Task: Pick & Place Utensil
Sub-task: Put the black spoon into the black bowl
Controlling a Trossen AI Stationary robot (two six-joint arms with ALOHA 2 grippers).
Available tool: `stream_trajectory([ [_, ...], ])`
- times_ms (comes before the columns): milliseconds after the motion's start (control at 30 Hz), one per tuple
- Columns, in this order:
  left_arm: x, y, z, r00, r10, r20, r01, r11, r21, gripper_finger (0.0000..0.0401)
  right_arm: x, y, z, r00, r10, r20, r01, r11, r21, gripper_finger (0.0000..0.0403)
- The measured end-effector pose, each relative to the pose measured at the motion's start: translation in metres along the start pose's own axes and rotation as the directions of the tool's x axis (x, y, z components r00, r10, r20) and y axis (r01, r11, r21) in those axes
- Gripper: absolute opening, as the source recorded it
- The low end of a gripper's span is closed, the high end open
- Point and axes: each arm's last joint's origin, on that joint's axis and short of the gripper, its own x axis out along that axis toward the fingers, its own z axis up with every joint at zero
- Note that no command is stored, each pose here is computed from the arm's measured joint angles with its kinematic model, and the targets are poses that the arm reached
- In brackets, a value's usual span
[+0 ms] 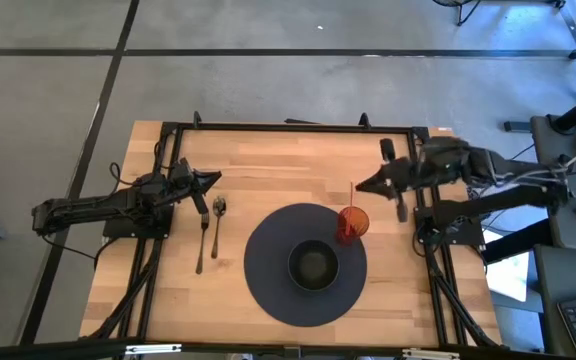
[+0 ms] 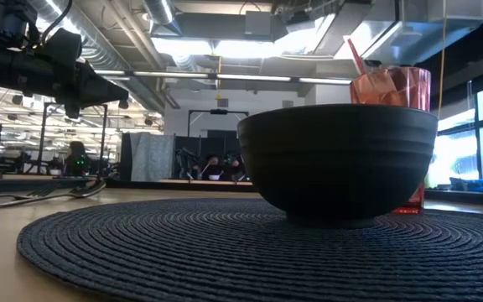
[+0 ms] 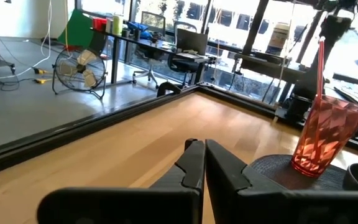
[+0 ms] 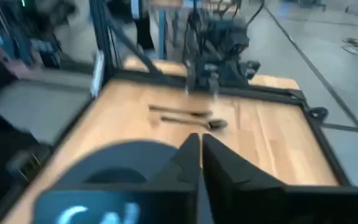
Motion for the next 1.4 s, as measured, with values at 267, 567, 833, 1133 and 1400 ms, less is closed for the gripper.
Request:
stream_trajectory([
  [267, 0.000, 0.000, 0.000, 1.000, 0.001, 0.000, -0.001, 1.000, 0.001, 0.0007, -0.003, -0.028, -0.055, 0.987, 0.015, 0.160, -0.039, 0.988, 0.151, 0.0004],
  [567, 0.000, 0.000, -0.001, 1.000, 0.006, -0.010, -0.006, 1.000, 0.005, 0.0004, -0.016, -0.041, -0.101, 0.955, -0.107, 0.277, 0.056, 0.981, 0.188, 0.0003],
  [833, 0.000, 0.001, -0.004, 0.999, 0.014, -0.040, -0.014, 1.000, 0.008, 0.0008, -0.007, -0.038, -0.155, 0.902, -0.146, 0.407, 0.062, 0.975, 0.211, 0.0002],
  [1133, 0.000, 0.001, -0.005, 0.999, 0.012, -0.049, -0.012, 1.000, 0.008, 0.0007, -0.003, -0.032, -0.196, 0.863, -0.206, 0.461, 0.100, 0.965, 0.243, 0.0002],
  [1400, 0.000, 0.001, -0.005, 0.999, 0.017, -0.051, -0.016, 1.000, 0.010, 0.0001, 0.001, -0.028, -0.219, 0.888, -0.213, 0.408, 0.117, 0.962, 0.248, 0.0002],
])
